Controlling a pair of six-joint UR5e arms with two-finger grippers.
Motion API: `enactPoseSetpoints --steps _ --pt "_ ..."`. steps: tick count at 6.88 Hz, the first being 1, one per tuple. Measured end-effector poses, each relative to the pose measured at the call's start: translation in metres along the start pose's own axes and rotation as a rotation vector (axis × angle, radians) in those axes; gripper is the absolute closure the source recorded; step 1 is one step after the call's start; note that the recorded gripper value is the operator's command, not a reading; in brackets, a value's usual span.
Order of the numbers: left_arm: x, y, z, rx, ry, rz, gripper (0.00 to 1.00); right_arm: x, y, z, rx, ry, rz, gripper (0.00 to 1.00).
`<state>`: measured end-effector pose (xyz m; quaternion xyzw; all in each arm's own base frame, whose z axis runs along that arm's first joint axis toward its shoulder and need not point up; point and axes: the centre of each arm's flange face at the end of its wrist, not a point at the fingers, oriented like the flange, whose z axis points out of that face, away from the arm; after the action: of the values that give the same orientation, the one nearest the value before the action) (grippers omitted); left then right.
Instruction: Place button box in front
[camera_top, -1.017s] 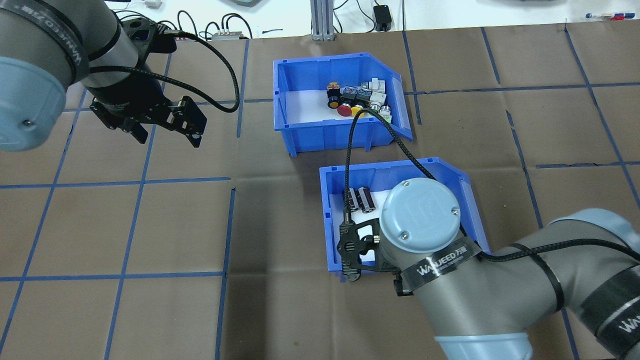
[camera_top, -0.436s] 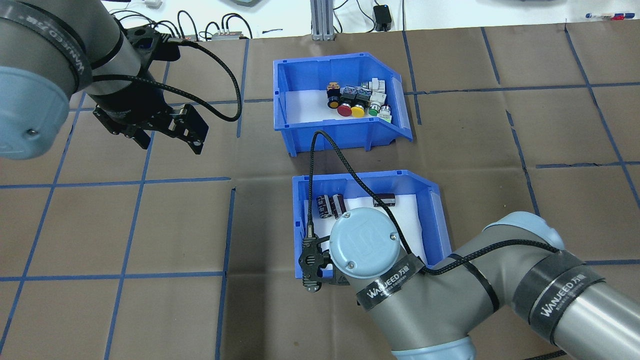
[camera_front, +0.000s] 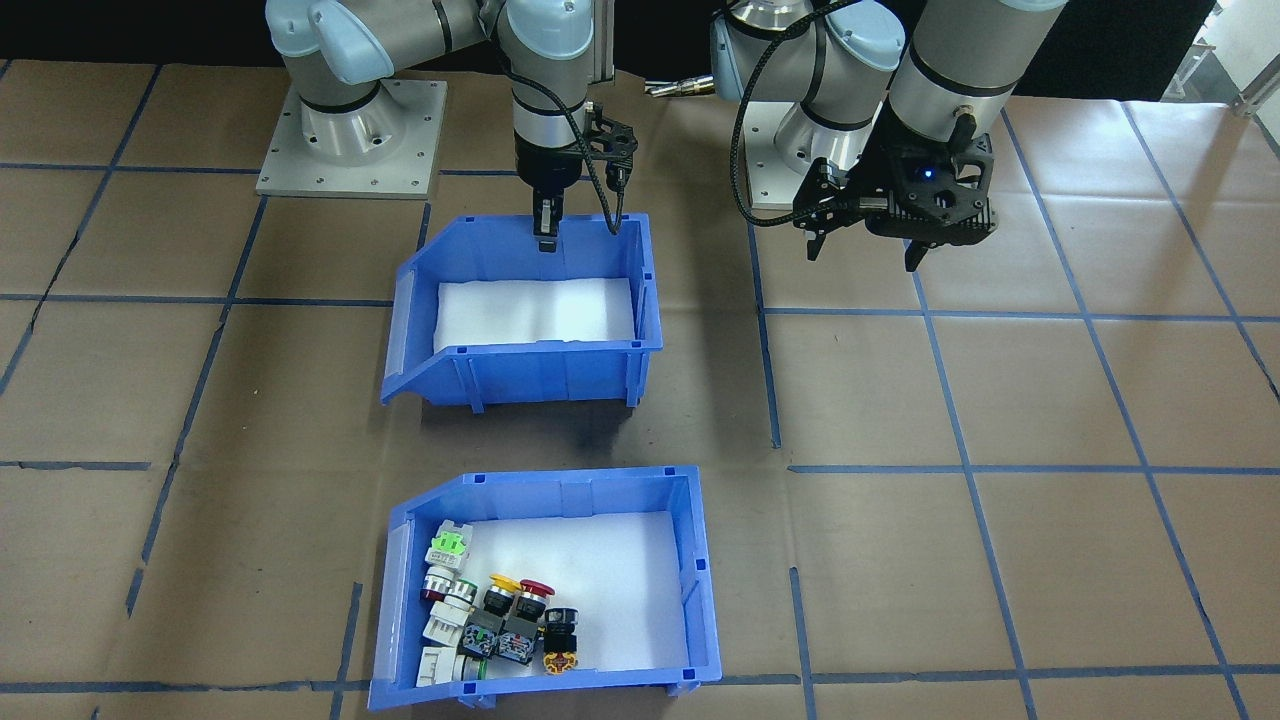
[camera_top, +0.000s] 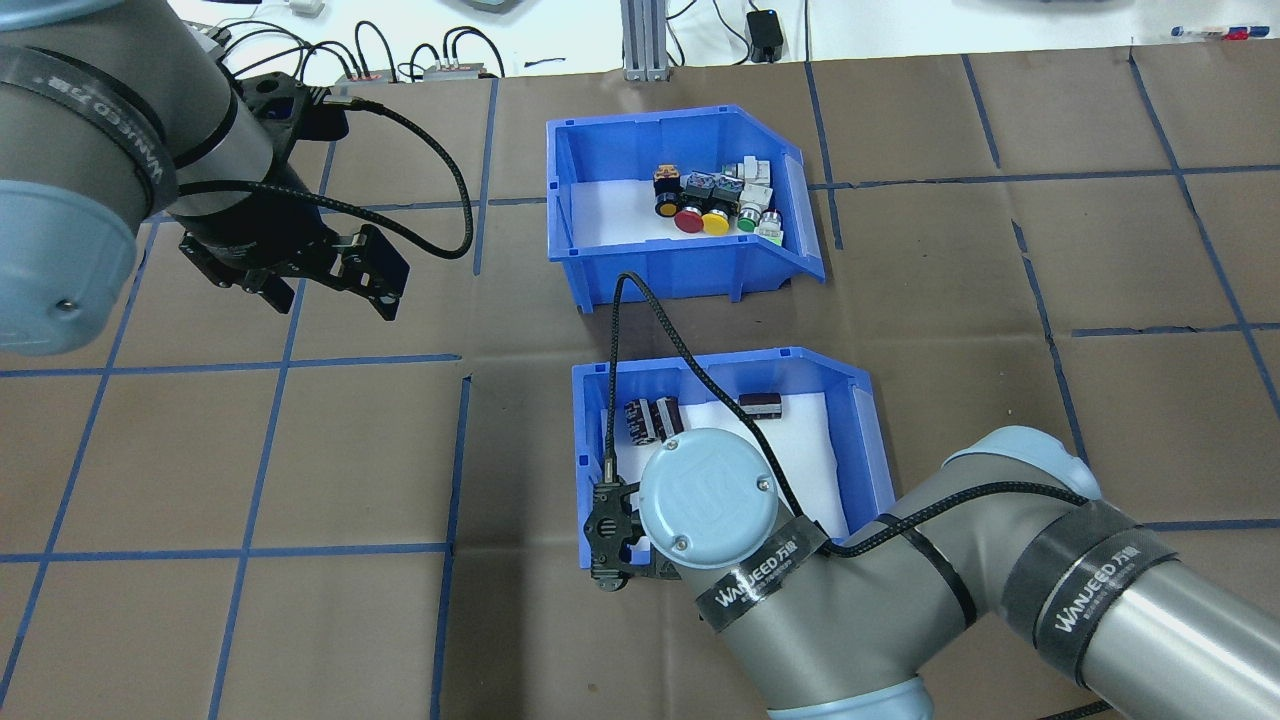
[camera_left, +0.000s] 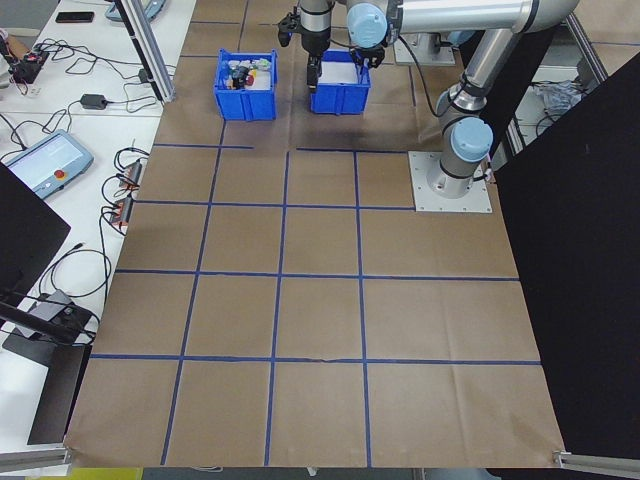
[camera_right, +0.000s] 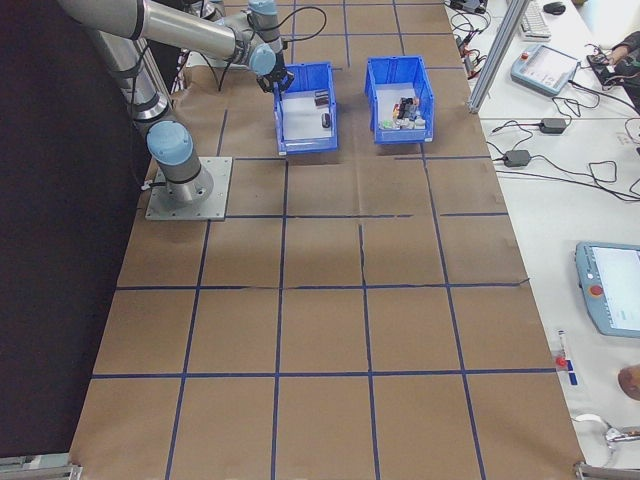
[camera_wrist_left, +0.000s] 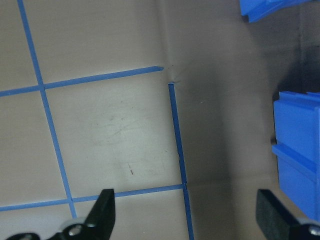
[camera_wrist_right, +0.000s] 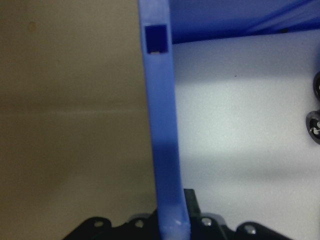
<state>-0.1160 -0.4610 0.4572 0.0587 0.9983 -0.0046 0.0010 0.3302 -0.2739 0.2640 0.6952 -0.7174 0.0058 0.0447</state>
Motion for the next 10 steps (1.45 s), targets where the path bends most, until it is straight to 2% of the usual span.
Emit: enactPoseSetpoints --steps 3,6,8,10 --pt "-0.002 0.001 -0.003 0.012 0.001 0.000 0.00 0.009 -0.003 -0.014 0.014 0.022 0.023 0.00" --pt "-0.002 -0.006 -0.003 0.012 0.004 -0.003 0.00 0.037 0.005 -0.060 -0.002 0.009 0.065 0.00" --pt "-0.001 -0.009 -0.004 0.014 0.007 -0.001 0.00 0.067 0.060 -0.100 0.012 0.033 0.210 0.00" --pt "0.002 -0.011 -0.006 0.019 0.029 -0.005 0.00 0.107 0.142 -0.132 0.053 0.086 0.477 0.00"
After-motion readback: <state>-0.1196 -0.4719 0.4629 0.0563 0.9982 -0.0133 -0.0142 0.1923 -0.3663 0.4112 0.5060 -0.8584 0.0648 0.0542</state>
